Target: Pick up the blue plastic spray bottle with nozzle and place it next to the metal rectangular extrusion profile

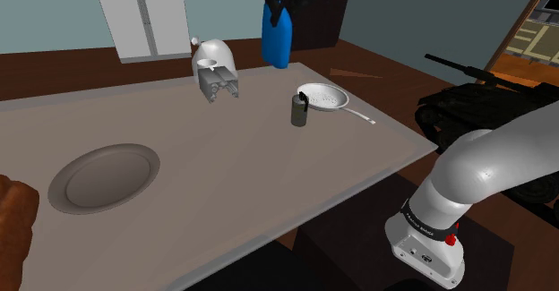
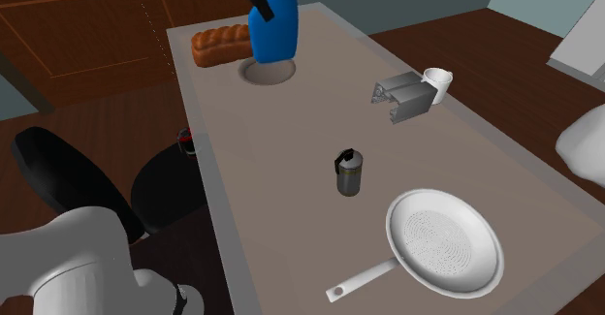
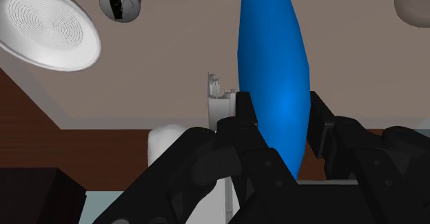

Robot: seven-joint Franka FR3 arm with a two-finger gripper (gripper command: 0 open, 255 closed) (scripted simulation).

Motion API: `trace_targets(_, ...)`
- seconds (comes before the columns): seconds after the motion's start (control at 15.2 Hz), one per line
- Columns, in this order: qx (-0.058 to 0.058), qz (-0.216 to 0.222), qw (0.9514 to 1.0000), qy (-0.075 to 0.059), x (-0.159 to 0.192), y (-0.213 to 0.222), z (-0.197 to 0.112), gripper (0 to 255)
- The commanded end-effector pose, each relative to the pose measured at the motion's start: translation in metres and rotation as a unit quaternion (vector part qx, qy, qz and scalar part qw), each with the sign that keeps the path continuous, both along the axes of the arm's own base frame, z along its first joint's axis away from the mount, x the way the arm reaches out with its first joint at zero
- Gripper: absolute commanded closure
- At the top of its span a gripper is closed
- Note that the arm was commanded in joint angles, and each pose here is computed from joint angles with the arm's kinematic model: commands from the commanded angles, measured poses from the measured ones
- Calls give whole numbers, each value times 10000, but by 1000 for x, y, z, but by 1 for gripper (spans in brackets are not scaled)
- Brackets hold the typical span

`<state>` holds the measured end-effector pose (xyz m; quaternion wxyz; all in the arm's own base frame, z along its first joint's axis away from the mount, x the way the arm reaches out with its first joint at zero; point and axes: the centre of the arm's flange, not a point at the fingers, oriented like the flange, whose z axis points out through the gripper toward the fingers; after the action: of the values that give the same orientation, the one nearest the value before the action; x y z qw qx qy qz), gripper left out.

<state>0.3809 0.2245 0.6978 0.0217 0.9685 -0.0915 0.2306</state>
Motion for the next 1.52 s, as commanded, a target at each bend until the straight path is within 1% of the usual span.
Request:
trace_targets(0.0, -2, 1, 10000, -1, 23, -11, -2, 255)
trace_targets(1.45, -2, 1, 10000, -1, 289, -120, 0, 255)
